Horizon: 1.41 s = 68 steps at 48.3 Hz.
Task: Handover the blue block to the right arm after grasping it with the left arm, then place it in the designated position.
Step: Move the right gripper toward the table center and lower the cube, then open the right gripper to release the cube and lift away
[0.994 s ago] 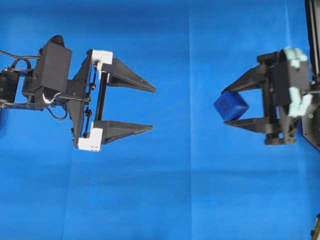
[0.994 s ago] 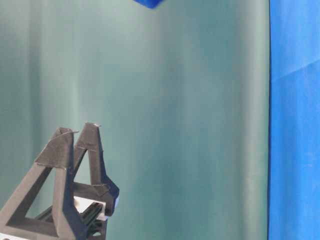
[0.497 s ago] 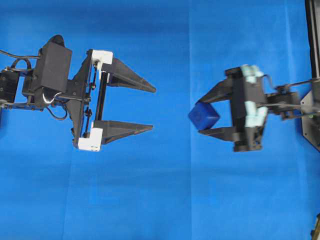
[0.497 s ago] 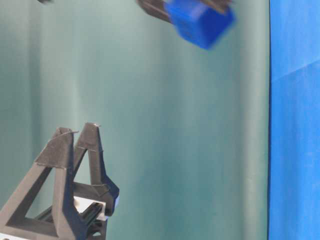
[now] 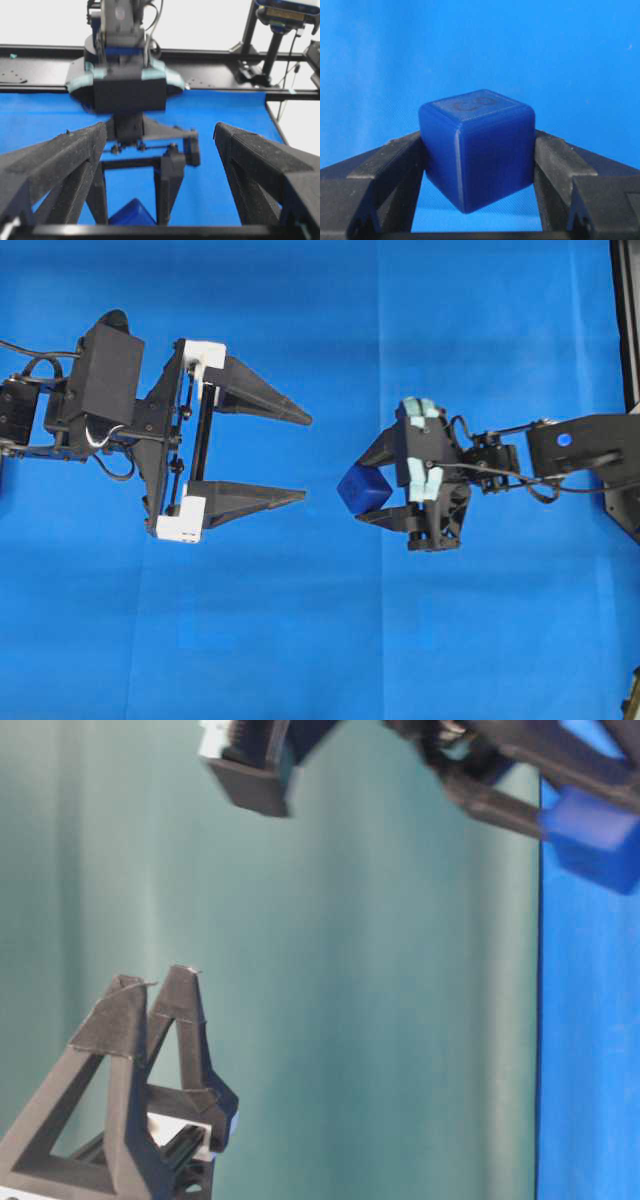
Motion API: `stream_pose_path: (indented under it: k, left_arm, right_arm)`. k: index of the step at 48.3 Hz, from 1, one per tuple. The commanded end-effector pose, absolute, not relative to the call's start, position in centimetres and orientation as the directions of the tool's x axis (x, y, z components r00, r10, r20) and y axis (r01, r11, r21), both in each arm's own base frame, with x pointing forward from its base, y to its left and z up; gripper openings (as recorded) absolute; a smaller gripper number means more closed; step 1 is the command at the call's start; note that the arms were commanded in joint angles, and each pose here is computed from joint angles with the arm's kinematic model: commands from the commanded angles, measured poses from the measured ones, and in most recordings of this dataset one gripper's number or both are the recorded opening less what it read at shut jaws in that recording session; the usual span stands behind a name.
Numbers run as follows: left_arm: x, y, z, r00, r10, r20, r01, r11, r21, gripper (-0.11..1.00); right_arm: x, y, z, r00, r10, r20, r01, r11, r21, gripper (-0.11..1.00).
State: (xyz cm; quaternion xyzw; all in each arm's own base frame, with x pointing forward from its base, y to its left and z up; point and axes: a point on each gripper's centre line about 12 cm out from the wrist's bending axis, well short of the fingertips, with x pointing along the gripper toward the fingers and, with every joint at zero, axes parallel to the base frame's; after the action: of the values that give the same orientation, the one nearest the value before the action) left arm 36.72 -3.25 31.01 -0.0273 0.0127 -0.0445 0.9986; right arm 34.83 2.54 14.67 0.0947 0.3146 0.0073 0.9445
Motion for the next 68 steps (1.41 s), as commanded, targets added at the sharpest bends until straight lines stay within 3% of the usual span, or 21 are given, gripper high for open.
stream_pose_path:
  k: [1, 30, 68]
  left_arm:
    - [36.6, -3.3, 32.8, 0.995, -0.093, 0.029, 0.094, 0.994, -0.057, 0.93]
    - [36.6, -3.3, 32.8, 0.995, -0.093, 0.028, 0.094, 0.994, -0.057, 0.93]
    - [36.6, -3.4, 32.9, 0.995, -0.093, 0.029, 0.094, 0.994, -0.057, 0.93]
  right_arm:
    - [35.7, 2.7, 15.0, 0.827, 0.080, -0.557, 0.037, 0.980, 0.195, 0.46]
    - [39.0, 2.7, 10.6, 0.837, 0.085, -0.540, 0.046, 0.973, 0.225, 0.46]
    - [38.9, 2.4, 9.9, 0.827, 0.077, -0.557, 0.059, 0.973, 0.222, 0.46]
